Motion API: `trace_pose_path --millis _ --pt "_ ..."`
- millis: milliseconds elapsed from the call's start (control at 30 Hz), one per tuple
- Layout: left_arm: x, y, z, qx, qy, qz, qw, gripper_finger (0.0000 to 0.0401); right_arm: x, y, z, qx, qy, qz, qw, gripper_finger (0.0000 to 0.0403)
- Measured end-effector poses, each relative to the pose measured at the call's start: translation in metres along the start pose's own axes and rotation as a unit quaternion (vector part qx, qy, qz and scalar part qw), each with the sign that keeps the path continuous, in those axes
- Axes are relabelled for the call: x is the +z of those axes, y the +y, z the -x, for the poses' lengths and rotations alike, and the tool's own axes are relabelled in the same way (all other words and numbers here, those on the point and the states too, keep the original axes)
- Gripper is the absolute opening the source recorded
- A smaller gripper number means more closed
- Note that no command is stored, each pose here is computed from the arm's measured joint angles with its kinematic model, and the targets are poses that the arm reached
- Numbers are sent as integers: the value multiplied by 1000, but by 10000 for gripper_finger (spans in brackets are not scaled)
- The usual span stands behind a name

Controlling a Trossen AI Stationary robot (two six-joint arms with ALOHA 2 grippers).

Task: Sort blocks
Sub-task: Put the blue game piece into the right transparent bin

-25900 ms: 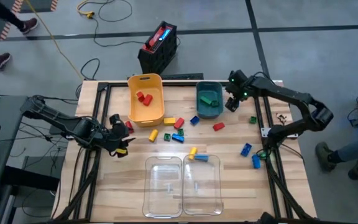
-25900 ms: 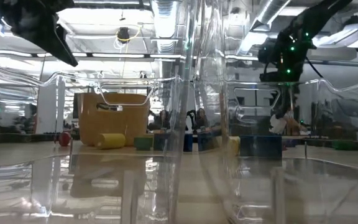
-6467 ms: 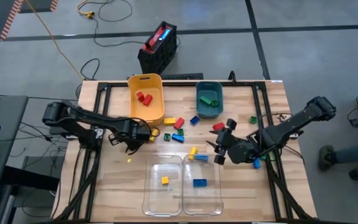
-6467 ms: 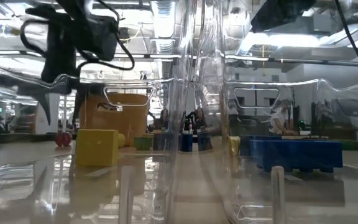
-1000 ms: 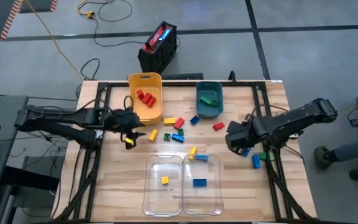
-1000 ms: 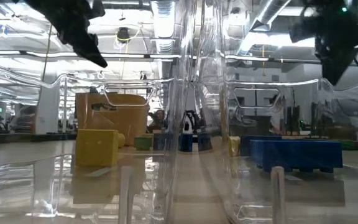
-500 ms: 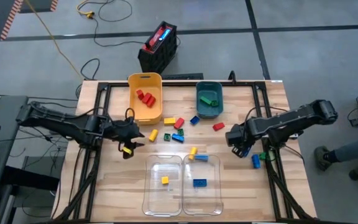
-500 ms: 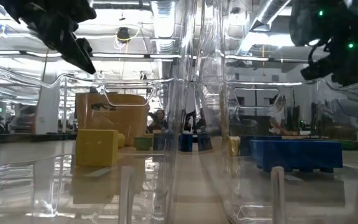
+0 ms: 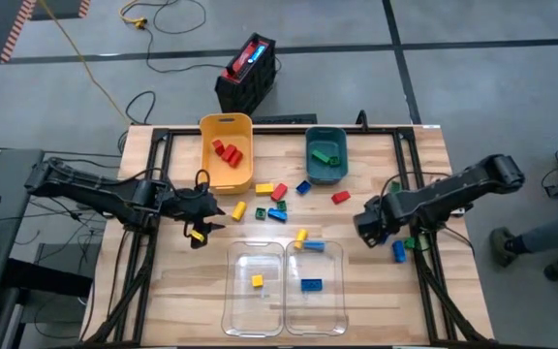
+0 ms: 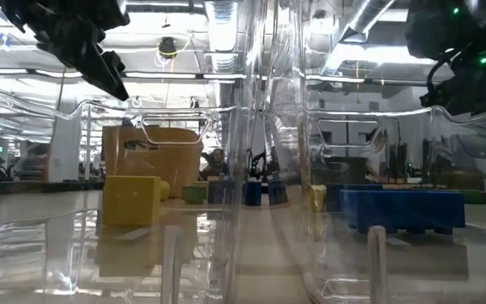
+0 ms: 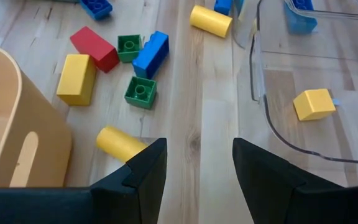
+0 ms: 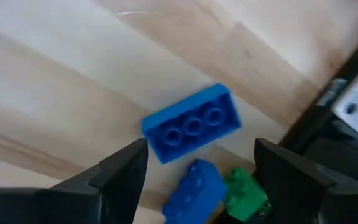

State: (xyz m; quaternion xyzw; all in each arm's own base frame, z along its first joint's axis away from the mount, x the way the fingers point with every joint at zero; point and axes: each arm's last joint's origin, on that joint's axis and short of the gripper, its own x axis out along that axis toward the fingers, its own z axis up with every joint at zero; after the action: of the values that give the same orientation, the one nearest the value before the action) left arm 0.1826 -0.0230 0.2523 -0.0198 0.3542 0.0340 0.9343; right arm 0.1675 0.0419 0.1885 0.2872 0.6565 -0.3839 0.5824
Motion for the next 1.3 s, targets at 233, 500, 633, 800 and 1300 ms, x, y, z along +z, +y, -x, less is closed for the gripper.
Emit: trace_pose_path --millis 233,500,633,800,1300 --pt "-1 -2 0 -13 4 -3 1000 177 3 14 -16 -45 -5 38 998 311" --pt "-8 -9 2 -24 37 -6 999 177 -7 21 -14 -10 -3 23 1000 311" --pt "-9 -11 2 -25 39 -6 999 177 -18 17 -11 2 -29 -20 999 311" --pt "-10 -13 3 -27 39 -10 999 177 -33 13 -21 1 -50 -79 996 311" --pt "-10 -13 3 -34 43 -37 998 177 -36 15 -28 16 -77 -167 983 311"
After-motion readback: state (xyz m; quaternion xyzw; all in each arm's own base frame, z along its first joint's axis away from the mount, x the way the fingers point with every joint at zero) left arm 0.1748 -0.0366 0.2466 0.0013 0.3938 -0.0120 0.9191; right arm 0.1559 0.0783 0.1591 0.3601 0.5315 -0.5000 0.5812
